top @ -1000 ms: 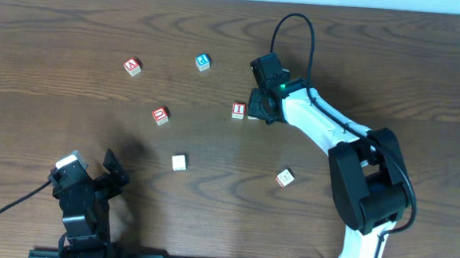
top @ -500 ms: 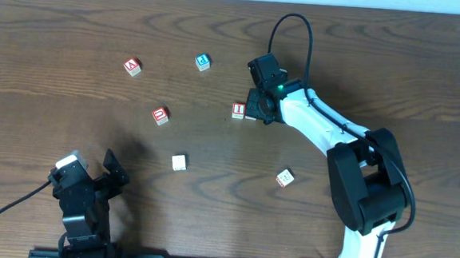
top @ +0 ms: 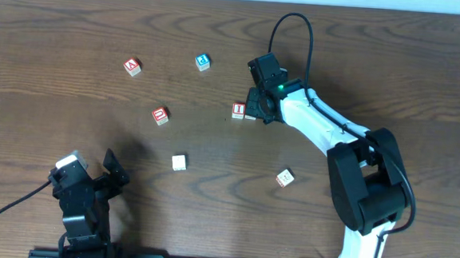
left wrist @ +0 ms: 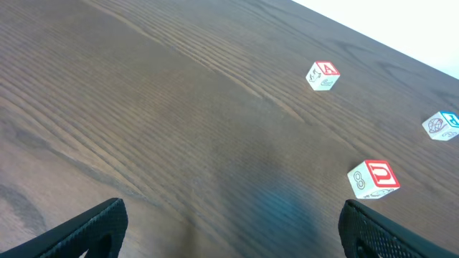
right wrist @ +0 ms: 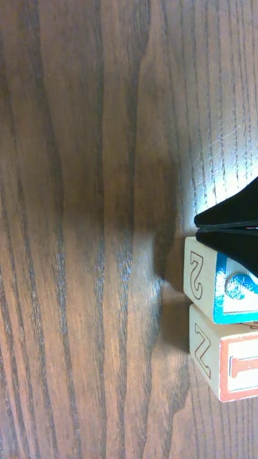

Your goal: Spell out Ai2

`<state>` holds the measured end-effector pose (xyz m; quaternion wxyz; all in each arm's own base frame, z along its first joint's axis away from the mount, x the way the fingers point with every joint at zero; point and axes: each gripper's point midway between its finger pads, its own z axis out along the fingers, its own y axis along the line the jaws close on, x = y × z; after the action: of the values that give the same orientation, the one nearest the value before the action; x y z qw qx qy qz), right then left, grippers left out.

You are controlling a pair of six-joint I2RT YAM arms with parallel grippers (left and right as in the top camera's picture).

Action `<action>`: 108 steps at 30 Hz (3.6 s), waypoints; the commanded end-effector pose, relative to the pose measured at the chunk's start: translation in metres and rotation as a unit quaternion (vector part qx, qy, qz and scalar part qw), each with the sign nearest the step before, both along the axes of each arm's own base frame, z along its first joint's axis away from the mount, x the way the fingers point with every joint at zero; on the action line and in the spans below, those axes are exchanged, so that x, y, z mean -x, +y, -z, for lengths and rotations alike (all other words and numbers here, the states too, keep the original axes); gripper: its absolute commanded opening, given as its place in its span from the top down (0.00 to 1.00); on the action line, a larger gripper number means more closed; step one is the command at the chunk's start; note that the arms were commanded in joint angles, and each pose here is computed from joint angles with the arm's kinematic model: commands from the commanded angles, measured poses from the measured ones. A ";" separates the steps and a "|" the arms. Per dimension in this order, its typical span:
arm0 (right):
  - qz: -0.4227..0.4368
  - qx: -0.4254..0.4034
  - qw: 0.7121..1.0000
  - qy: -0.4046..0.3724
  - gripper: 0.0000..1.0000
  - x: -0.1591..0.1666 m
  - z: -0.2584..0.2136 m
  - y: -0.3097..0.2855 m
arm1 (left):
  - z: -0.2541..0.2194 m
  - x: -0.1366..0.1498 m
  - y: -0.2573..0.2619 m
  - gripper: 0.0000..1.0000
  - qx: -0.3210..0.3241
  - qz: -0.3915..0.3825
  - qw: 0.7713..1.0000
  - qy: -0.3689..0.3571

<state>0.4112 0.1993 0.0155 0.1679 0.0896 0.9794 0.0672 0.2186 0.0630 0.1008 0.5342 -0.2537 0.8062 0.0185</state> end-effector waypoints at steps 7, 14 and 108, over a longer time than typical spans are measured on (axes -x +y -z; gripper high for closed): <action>-0.006 0.000 1.000 0.001 0.99 0.001 0.003 0.005 | 0.011 0.002 0.000 0.05 -0.006 0.002 1.000 0.014; -0.018 0.002 1.000 -0.002 0.99 0.000 0.003 0.006 | 0.011 0.002 0.000 0.05 -0.006 0.002 1.000 0.014; 0.085 0.050 0.981 -0.169 0.01 0.193 -0.155 -0.151 | 0.011 0.002 0.000 0.05 -0.006 0.002 1.000 0.014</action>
<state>0.2190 0.0473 0.1714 0.3396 0.1485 0.9286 0.0163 0.2186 0.0630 0.1009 0.5344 -0.2537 0.8061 0.0185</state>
